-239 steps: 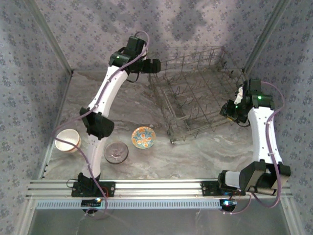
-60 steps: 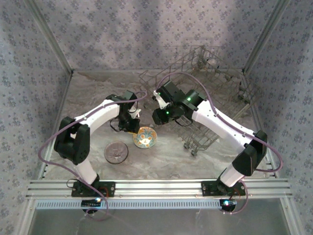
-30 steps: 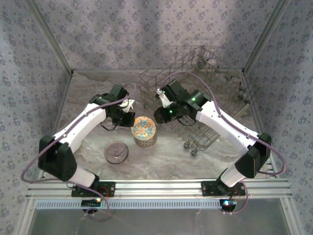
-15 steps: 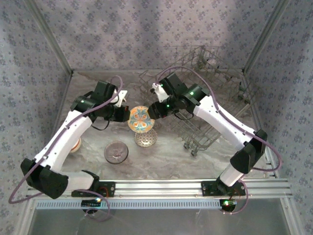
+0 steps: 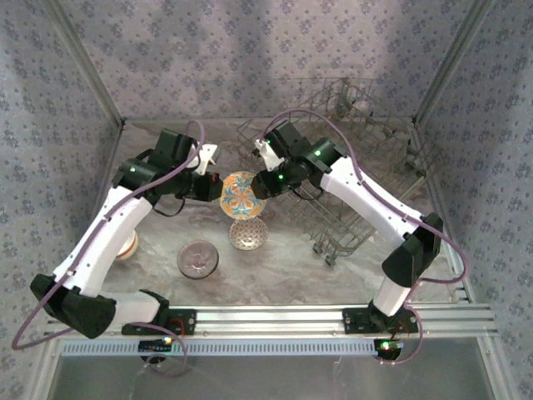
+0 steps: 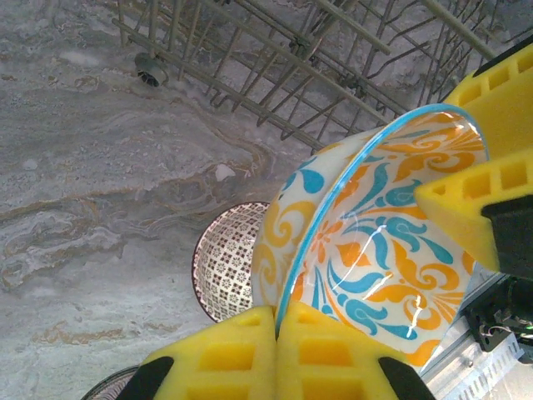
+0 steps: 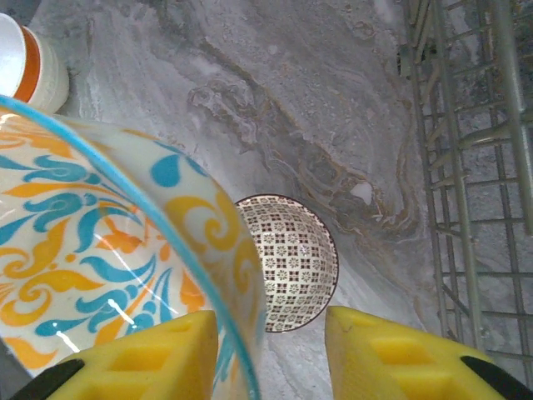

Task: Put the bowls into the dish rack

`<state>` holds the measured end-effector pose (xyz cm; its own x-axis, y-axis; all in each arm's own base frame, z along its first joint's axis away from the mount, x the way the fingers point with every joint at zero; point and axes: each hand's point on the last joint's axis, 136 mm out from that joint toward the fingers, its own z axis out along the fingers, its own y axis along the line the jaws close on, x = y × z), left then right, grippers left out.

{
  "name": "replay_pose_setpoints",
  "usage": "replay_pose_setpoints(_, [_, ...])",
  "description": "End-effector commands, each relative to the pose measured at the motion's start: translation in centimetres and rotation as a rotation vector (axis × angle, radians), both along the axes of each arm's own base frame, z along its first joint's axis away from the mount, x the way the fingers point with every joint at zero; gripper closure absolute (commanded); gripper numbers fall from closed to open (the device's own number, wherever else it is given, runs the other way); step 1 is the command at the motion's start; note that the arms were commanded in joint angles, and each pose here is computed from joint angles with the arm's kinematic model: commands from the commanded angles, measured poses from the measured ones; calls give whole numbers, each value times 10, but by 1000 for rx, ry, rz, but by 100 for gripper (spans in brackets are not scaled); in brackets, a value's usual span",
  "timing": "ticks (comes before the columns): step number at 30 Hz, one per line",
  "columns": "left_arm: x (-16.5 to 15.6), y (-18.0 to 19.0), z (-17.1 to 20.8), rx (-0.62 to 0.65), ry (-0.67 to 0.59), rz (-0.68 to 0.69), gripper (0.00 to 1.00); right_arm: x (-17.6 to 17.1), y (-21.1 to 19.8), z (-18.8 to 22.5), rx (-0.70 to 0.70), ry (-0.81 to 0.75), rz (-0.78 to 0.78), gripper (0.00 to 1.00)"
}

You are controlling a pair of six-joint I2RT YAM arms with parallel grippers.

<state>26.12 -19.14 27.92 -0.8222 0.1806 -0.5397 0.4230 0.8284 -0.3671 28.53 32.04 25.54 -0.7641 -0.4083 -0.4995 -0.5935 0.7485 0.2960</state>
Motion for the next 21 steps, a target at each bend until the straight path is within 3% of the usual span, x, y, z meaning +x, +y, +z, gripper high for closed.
replay_pose_setpoints(1, [1,-10,23,-45,-52,-44,100,2,-3,18,20,-46,-6,64])
replay_pose_setpoints(17, [11,-22,28,-46,-44,-62,100,7,-7,29,7,-102,-17,100])
replay_pose_setpoints(21, [13,-24,37,-54,-64,-58,83,9,-11,39,13,-133,-32,100])
